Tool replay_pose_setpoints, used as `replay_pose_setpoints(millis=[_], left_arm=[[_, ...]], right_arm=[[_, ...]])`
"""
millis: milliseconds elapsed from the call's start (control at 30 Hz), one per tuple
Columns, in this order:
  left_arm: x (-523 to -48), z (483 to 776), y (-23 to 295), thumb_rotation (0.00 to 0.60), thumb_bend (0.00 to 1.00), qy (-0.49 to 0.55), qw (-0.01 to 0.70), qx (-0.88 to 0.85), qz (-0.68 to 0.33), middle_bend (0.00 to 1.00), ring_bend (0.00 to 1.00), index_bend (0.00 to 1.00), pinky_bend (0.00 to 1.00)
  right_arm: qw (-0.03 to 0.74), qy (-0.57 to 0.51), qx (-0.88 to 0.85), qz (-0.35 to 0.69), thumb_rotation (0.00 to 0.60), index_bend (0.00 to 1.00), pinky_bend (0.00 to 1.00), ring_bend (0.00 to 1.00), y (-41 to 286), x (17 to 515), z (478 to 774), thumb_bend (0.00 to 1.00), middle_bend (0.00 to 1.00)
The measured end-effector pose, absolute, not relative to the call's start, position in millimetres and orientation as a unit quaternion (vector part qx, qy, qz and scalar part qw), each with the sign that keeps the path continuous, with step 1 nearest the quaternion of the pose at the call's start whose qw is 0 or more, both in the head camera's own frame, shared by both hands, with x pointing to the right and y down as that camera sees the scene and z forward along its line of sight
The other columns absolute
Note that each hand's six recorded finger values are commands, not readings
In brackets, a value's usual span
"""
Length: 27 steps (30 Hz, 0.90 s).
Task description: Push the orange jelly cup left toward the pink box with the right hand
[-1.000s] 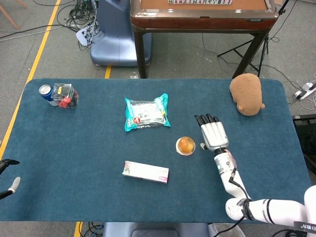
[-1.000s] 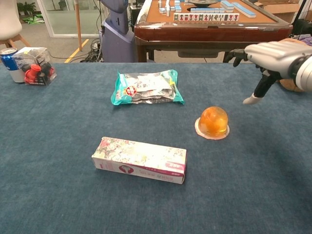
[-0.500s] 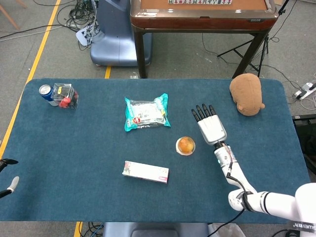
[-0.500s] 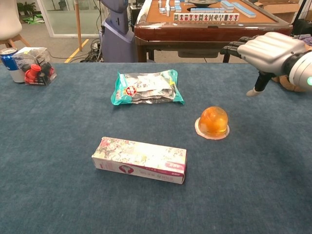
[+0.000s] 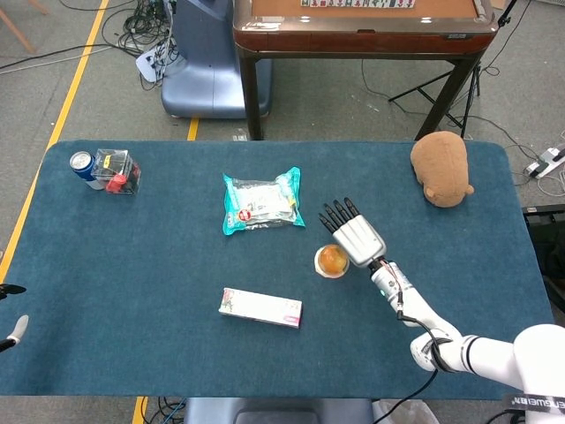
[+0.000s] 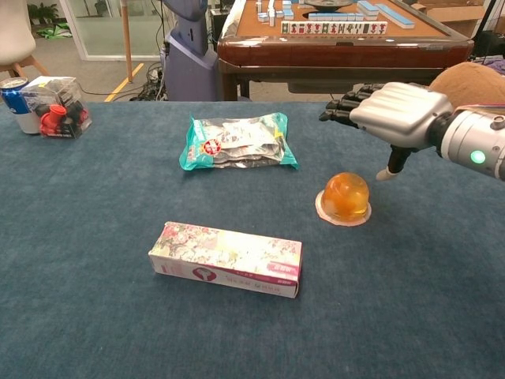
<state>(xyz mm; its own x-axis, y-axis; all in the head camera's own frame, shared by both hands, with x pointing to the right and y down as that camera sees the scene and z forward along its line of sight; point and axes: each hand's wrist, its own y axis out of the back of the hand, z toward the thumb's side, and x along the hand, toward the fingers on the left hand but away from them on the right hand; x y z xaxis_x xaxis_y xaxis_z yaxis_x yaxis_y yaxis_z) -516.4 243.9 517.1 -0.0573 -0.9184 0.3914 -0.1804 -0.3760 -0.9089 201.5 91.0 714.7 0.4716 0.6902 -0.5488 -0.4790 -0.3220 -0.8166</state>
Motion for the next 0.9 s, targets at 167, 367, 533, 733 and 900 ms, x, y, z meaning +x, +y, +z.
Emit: replay_pose_setpoints(millis=[167,367,533,733,900], left_arm=[[-516.8,516.7,243.9,0.6,0.31,0.455,0.324,-0.605,-0.567,0.36,0.35,0.35,0.54],[-518.4,516.9,243.5,0.6,0.31,0.456,0.323,-0.603,-0.569,0.36,0.35,0.35,0.54],[-520.9,516.1,242.8,0.6,0.31,0.459,0.321,-0.601,-0.57,0.36,0.35,0.35,0.54],[-524.0,514.4,242.3,0.6,0.31,0.461,0.321,-0.598,-0.571,0.36,0.35,0.37,0.54],[-525.7,513.3,242.6,0.6,0.31,0.461,0.32,-0.596,-0.574,0.37,0.35,0.48,0.54]], right_arm=[[0.581,-0.067,-0.63,0.512,0.6,0.0,0.05,0.0,93.9,201.4,721.3,0.0,0.0],[0.59,-0.058,-0.624,0.509,0.6,0.0,0.0,0.0,96.6,193.8,728.1,0.0,0.0],[0.594,-0.054,-0.624,0.505,0.6,0.0,0.0,0.0,99.3,185.5,734.4,0.0,0.0],[0.595,-0.056,-0.625,0.502,0.6,0.0,0.0,0.0,100.3,175.2,740.9,0.0,0.0],[0.593,-0.064,-0.63,0.496,0.6,0.0,0.0,0.0,100.2,164.1,742.8,0.0,0.0]])
